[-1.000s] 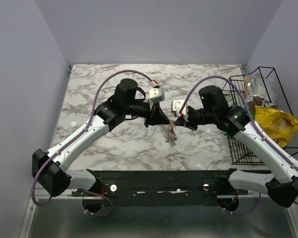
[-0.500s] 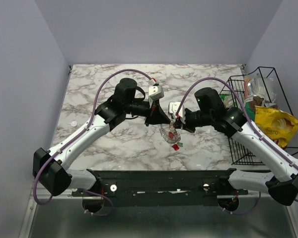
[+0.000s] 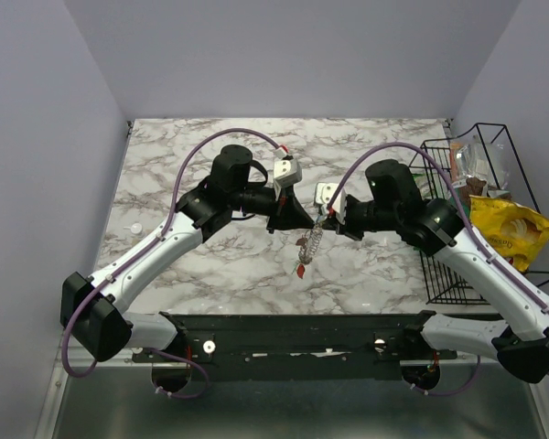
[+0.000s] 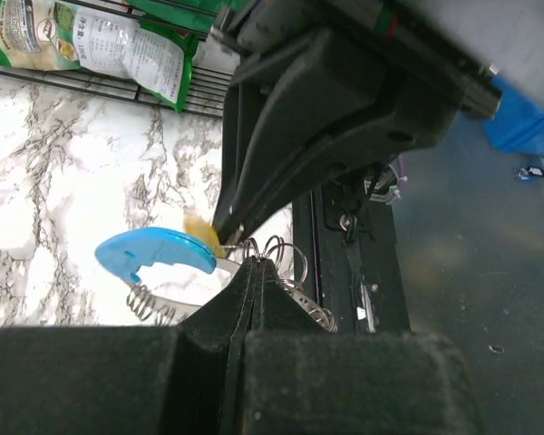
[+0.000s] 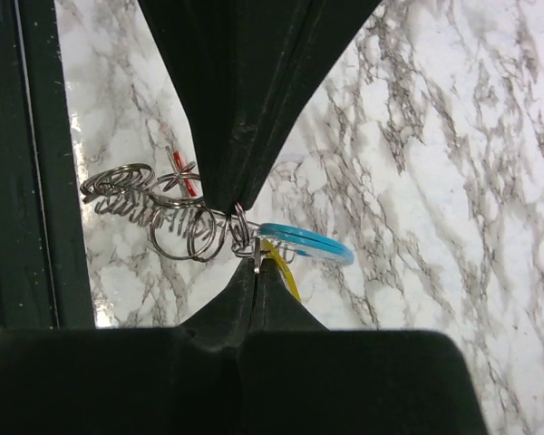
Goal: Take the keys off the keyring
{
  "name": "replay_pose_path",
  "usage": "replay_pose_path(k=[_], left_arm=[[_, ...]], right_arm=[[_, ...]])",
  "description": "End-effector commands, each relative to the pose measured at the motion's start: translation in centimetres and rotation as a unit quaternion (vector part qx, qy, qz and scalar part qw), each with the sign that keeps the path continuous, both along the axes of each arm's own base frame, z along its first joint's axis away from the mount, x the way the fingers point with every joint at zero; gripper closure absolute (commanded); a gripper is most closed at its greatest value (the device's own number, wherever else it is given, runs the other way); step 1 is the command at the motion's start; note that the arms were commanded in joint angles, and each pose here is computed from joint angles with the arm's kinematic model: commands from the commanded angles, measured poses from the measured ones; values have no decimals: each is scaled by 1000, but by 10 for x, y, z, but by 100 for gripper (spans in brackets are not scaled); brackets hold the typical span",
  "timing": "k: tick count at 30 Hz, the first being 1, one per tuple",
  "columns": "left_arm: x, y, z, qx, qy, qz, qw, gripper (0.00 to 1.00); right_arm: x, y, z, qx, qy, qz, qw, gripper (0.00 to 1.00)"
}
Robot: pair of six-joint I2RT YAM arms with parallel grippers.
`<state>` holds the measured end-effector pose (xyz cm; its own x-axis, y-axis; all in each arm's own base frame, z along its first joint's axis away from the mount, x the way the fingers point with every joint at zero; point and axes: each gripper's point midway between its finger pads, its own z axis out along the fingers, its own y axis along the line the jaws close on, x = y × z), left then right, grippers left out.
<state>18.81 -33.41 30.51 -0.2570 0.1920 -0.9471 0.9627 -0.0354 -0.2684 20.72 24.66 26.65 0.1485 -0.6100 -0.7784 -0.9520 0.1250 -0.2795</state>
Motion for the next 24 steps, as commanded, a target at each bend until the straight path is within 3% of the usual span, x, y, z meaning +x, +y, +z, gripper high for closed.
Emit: replay_pose_path(k=[1, 11, 24], left_arm=[[-7, 3, 6, -10, -17, -13, 1000, 100], [2, 0, 4, -8, -12, 11, 1000, 100], [4, -3, 1, -10, 1, 8, 1000, 100]], right_arm=[[6, -6, 13, 7, -30, -20, 999, 99], [-13, 2, 4, 4, 21, 26, 999, 99], [-6, 16, -7, 1, 34, 15, 999, 99]])
